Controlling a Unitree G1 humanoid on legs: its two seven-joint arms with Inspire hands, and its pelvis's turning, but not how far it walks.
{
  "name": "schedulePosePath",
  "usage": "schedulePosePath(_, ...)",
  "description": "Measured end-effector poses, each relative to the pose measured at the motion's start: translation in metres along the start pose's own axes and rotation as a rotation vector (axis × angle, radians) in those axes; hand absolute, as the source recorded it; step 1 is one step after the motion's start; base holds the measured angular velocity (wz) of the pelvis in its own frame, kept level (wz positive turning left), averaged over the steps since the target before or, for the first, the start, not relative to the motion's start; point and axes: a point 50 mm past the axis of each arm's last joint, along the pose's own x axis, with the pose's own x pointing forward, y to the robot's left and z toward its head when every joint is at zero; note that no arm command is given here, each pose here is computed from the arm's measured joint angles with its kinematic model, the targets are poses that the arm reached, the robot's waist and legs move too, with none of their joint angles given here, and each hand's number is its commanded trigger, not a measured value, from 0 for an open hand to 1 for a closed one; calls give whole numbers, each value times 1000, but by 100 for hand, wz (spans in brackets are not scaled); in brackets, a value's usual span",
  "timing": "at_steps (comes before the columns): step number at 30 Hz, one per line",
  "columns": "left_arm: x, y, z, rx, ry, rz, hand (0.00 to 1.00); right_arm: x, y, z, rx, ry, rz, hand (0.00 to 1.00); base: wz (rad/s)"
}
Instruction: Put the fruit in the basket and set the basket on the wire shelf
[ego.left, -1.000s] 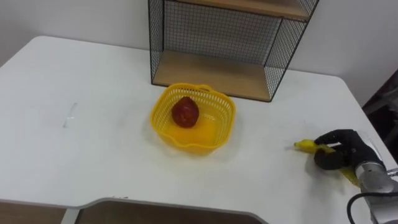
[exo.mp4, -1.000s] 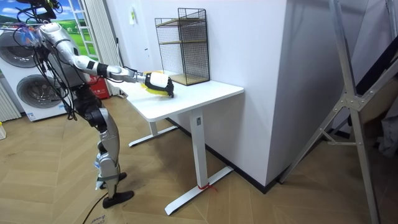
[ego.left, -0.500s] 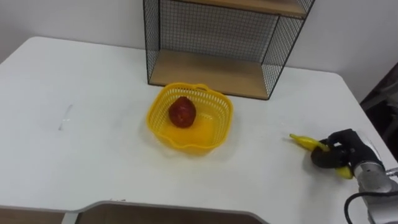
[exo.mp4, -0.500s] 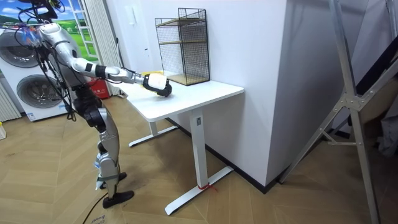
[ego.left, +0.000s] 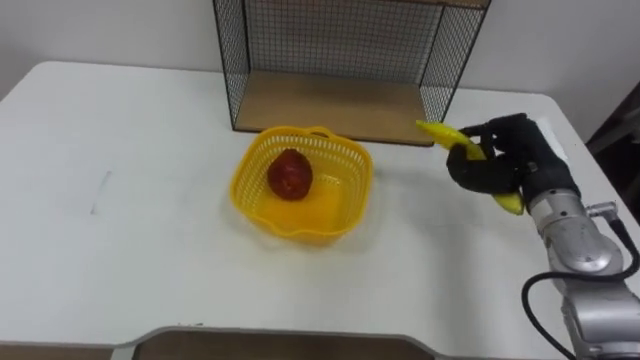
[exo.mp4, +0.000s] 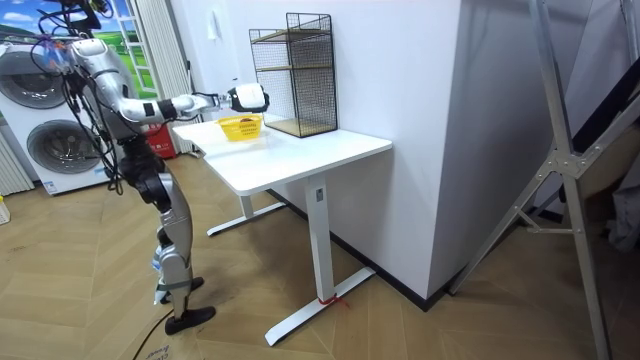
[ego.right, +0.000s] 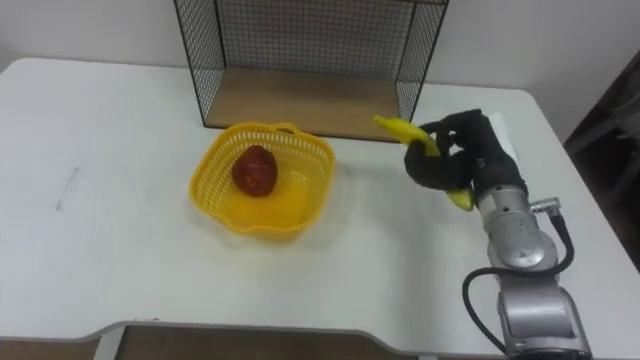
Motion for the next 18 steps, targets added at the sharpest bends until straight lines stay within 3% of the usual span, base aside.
schedulePosePath(13, 0, -1, 2, -18, -9, 8, 0, -5, -5, 51, -73, -219, -38, 100, -1)
schedulePosePath(18, 1, 0, 5, -20, -18, 6, 0, -7, 9, 62, -151, -267, 25, 100, -1)
